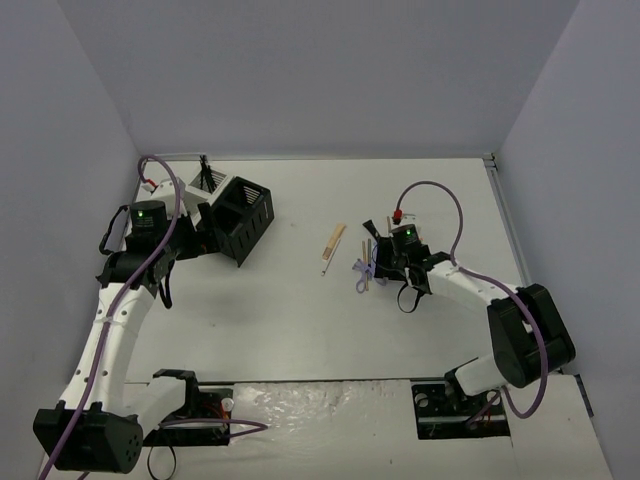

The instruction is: Organize the makeup

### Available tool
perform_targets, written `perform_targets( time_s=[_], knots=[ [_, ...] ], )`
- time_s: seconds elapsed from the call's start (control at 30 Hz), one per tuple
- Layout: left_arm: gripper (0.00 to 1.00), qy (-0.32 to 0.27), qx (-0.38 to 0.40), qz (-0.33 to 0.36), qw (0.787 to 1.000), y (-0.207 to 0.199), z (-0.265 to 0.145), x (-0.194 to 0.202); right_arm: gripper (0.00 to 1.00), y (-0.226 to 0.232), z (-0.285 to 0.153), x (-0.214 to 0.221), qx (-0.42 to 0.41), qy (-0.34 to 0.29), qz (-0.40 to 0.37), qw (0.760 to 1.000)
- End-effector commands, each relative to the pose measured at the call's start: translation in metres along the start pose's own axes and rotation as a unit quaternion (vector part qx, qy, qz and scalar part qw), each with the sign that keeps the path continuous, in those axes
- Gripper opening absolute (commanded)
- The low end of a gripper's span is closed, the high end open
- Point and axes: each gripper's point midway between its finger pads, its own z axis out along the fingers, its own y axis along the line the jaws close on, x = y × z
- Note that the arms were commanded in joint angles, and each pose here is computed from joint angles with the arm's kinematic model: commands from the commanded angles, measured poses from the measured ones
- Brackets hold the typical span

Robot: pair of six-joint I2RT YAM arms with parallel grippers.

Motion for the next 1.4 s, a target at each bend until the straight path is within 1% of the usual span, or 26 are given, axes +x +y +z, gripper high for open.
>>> perform_targets(
  time_s=[0.0, 0.1, 0.3, 0.47, 0.6, 0.77, 0.87, 1.03, 1.13, 1.37],
  knots=[
    [0.97, -0.041, 0.022, 0.011, 0.999, -0.011, -0.006, -0.021, 0.52, 0.03, -0.001, -0.013, -0.042, -0.024, -0.035, 0.998],
    [0.97, -0.042, 0.023, 0.012, 0.999, -0.012, -0.007, -0.021, 0.5, 0.035, 0.001, -0.011, -0.051, -0.022, -0.045, 0.997],
    [0.97, -0.04, 0.023, 0.011, 0.999, -0.011, -0.006, -0.021, 0.51, 0.035, 0.009, -0.006, -0.05, -0.014, -0.053, 0.997],
    [0.97, -0.039, 0.023, 0.011, 0.999, -0.011, -0.004, -0.02, 0.53, 0.034, 0.019, 0.005, -0.051, 0.006, -0.06, 0.997],
    [0.97, -0.038, 0.024, 0.011, 0.999, -0.011, -0.004, -0.02, 0.52, 0.036, 0.023, 0.014, -0.058, 0.021, -0.062, 0.996],
    [0.97, -0.038, 0.026, 0.011, 0.999, -0.012, -0.004, -0.02, 0.43, 0.045, 0.019, 0.015, -0.072, 0.019, -0.073, 0.995],
    [0.97, -0.037, 0.031, 0.012, 0.999, -0.013, -0.003, -0.02, 0.35, 0.055, 0.015, 0.012, -0.085, 0.014, -0.083, 0.993],
    [0.97, -0.037, 0.041, 0.012, 0.998, -0.017, -0.002, -0.02, 0.24, 0.066, 0.008, 0.005, -0.099, 0.003, -0.088, 0.991],
    [0.97, -0.036, 0.045, 0.011, 0.998, -0.018, -0.002, -0.019, 0.22, 0.07, 0.002, -0.001, -0.105, -0.006, -0.088, 0.991],
    [0.97, -0.03, 0.063, 0.013, 0.998, -0.025, 0.001, -0.017, 0.21, 0.082, -0.005, -0.007, -0.119, -0.015, -0.096, 0.988]
  ],
)
